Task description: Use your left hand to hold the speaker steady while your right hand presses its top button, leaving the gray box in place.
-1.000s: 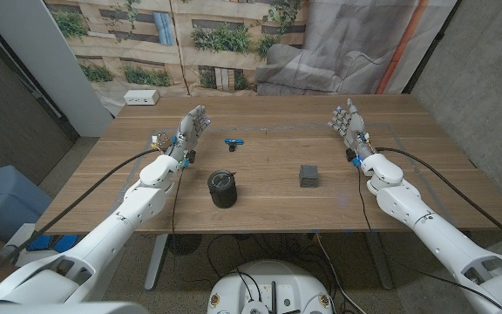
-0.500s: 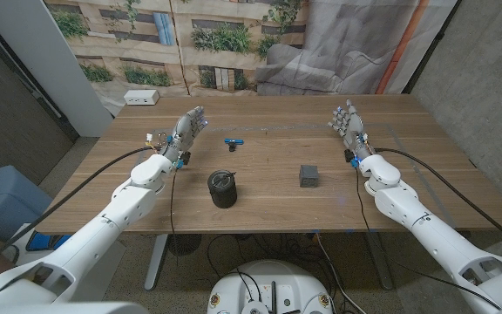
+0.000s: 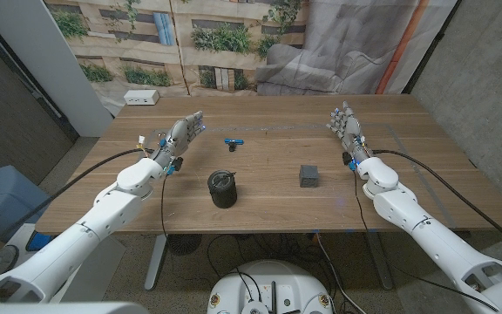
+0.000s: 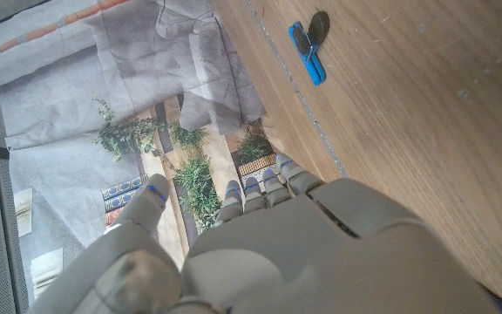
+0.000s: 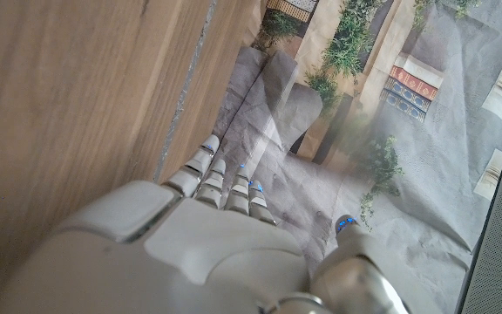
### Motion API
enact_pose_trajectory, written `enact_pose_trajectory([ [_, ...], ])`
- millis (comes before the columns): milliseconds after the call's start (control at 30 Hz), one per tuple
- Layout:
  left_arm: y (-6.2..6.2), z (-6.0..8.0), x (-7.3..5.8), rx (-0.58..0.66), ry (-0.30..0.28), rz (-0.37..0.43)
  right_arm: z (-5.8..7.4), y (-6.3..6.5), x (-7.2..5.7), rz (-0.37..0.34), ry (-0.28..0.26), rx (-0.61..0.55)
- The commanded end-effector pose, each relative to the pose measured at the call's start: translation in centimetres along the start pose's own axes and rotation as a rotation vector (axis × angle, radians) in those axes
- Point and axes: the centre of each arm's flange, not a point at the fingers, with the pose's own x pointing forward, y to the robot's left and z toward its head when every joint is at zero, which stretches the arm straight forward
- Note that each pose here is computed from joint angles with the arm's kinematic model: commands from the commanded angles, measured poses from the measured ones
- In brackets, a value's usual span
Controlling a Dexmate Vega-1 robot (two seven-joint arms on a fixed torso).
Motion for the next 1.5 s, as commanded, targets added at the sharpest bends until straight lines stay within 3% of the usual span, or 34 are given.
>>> enact_pose_trajectory([
  [33,-0.6,1.6,-2.3,0.078,-0.01,-0.018,0.5,0.1,-0.1,0.026,-0.013,-0.032],
  [333,-0.6,2.4,-3.9,0.133,0.015,-0.063,0.3,0.7,-0.1,0.036,0.004,-0.04],
  [633,0.8,3.3,-4.9,0.181,0.007,-0.109,0.2,1.8,-0.3,-0.003,0.005,-0.05],
  [800,1.0,3.8,-5.8,0.204,0.017,-0.148,0.6,1.9,-0.5,-0.021,0.003,-0.062],
  [1333,0.9,4.0,-9.1,0.267,0.072,-0.295,1.0,2.6,-1.2,-0.048,0.007,-0.115],
  [1500,1.2,3.9,-10.0,0.26,0.076,-0.284,1.1,3.1,-1.3,-0.04,0.009,-0.127],
])
